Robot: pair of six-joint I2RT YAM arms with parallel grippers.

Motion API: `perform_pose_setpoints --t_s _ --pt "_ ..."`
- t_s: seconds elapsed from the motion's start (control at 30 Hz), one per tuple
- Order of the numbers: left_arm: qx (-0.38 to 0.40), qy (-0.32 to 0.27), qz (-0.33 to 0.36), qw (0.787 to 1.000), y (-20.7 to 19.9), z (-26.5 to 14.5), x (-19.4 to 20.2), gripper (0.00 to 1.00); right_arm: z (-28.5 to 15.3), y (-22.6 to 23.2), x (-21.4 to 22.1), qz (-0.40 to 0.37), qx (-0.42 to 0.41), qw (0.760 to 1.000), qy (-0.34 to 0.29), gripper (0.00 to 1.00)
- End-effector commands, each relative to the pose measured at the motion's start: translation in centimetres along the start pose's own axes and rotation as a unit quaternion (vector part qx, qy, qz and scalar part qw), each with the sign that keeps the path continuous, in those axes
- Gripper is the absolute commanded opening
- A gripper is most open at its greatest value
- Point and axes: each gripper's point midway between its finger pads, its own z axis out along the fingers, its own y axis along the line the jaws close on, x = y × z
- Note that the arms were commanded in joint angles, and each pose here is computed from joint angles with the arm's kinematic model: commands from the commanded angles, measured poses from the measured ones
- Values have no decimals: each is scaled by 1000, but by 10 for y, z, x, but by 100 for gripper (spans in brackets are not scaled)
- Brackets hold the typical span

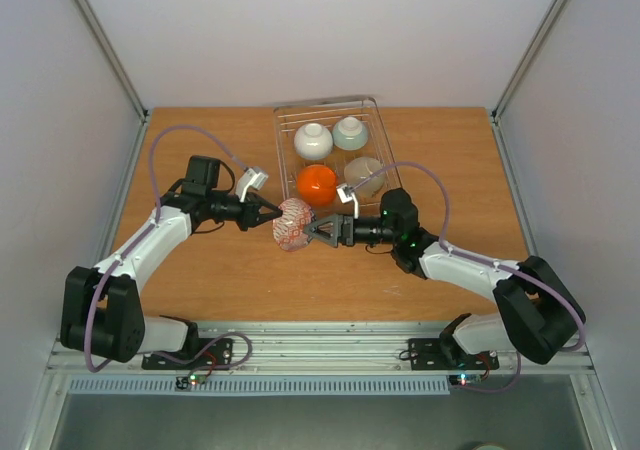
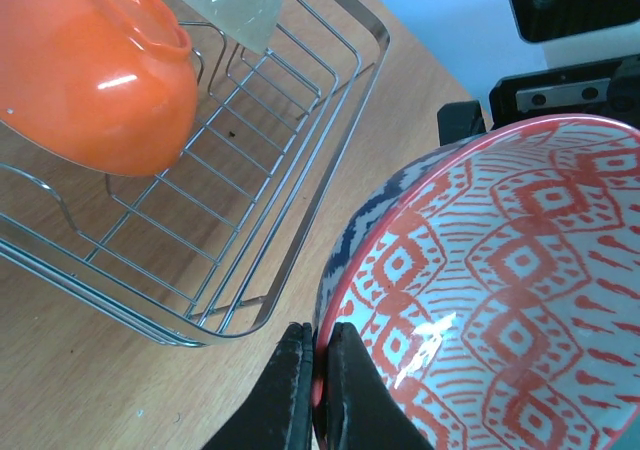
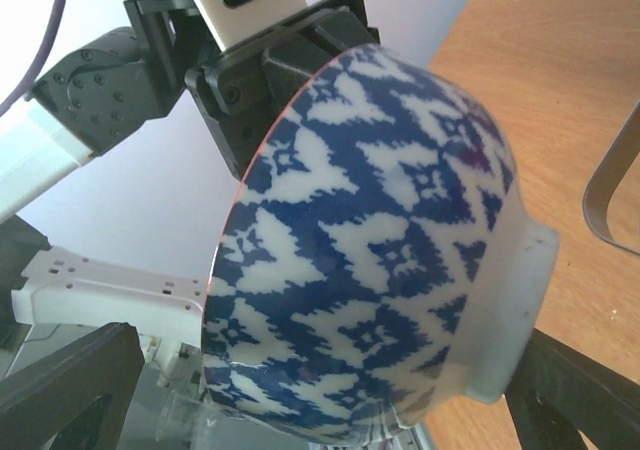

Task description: Load the bowls into the dish rack

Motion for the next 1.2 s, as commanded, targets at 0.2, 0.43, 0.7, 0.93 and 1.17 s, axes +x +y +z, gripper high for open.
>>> perform_pose_setpoints --t_s 0.2,0.43,0.7,0.93,1.17 --pt "-10 -22 23 999 3 -2 -11 1 22 26 -2 -23 -73 997 22 99" --pt "-7 -17 18 1000 3 0 -7 0 24 30 -4 -21 -88 996 19 66" --pt "-7 -13 16 1000 4 1 -4 0 24 30 -7 -24 -82 996 15 13" --pt "-22 -10 27 999 4 -4 -10 29 21 31 -10 -39 -46 998 20 1" --pt "-83 -17 67 994 6 -19 -22 73 2 18 -24 -113 112 987 29 1"
